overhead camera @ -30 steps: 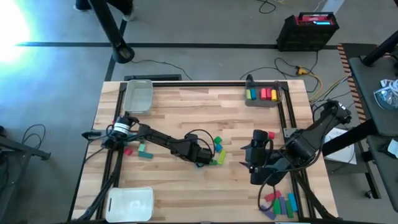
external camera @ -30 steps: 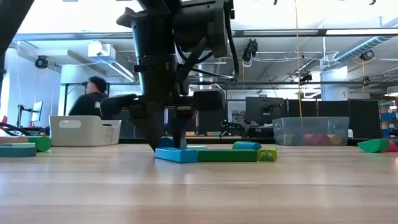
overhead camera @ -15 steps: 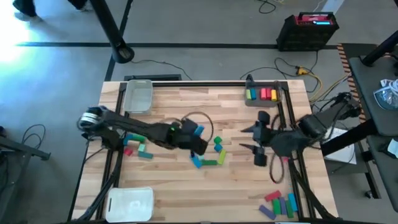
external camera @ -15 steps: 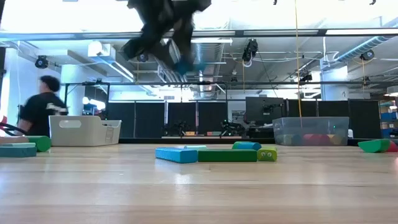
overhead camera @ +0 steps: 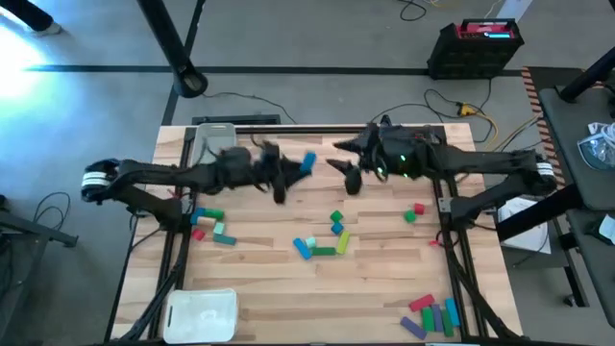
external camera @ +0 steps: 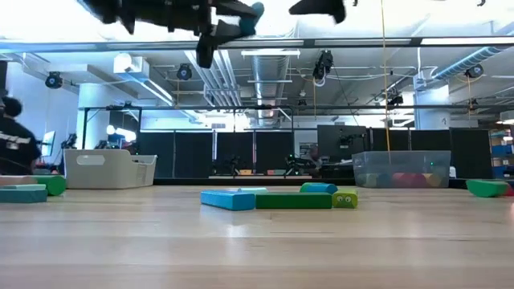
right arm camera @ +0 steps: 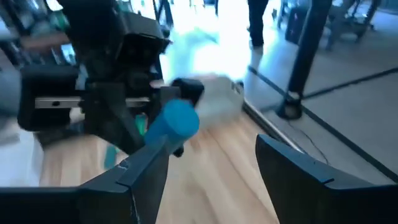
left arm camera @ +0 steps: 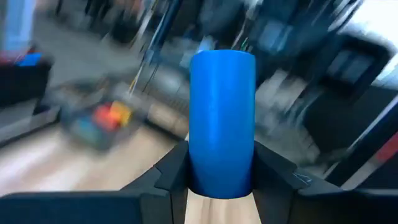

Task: Sort blocks
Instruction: Put the blue cylindrical block into the black bin

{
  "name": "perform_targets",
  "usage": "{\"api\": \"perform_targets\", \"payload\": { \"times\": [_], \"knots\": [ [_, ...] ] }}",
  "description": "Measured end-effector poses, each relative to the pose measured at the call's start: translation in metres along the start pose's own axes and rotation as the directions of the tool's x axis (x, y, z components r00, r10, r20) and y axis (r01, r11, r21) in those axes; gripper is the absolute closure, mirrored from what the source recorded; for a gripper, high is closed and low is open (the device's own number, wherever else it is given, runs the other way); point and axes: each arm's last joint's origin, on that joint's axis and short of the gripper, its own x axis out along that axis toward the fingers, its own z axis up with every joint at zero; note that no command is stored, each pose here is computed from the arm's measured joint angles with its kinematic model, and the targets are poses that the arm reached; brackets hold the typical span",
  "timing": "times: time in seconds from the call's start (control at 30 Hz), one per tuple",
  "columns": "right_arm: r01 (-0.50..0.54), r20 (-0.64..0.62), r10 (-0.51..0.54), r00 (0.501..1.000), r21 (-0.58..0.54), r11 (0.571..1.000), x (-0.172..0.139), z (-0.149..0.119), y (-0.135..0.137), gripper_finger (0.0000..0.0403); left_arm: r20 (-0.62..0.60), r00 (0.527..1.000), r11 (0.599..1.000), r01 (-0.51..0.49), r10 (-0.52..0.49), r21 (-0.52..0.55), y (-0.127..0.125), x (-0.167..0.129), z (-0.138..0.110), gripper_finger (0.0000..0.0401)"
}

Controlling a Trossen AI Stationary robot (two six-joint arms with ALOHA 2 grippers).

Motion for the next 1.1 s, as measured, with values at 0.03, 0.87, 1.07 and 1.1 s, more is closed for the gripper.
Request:
{"api": "perform_targets", "payload": {
  "times": [0.03, 0.87, 1.07, 1.1],
  "knots": [
    [-0.014, 0.025, 0.014, 1.000, 0.012, 1.000, 0.008, 0.001, -0.005, 0.0164, 0.044, 0.998, 0.999, 0.033, -0.033, -0.007, 0.007, -0.004, 0.007, 0.0285],
    [-0.274, 0.234, 0.223, 0.946, 0.216, 0.937, 0.119, 0.019, -0.084, 0.0197, 0.130, 0.989, 0.997, 0.065, -0.069, 0.034, 0.080, -0.013, 0.070, 0.0285],
    [-0.265, 0.236, 0.212, 0.948, 0.224, 0.938, 0.118, 0.021, -0.088, 0.0224, 0.133, 0.990, 0.999, 0.047, -0.049, 0.019, 0.080, -0.015, 0.070, 0.0285],
    [-0.266, 0.237, 0.212, 0.948, 0.229, 0.936, 0.118, 0.021, -0.088, 0.0230, 0.133, 0.990, 0.999, 0.047, -0.050, 0.024, 0.080, -0.015, 0.070, 0.0285]
  ]
}}
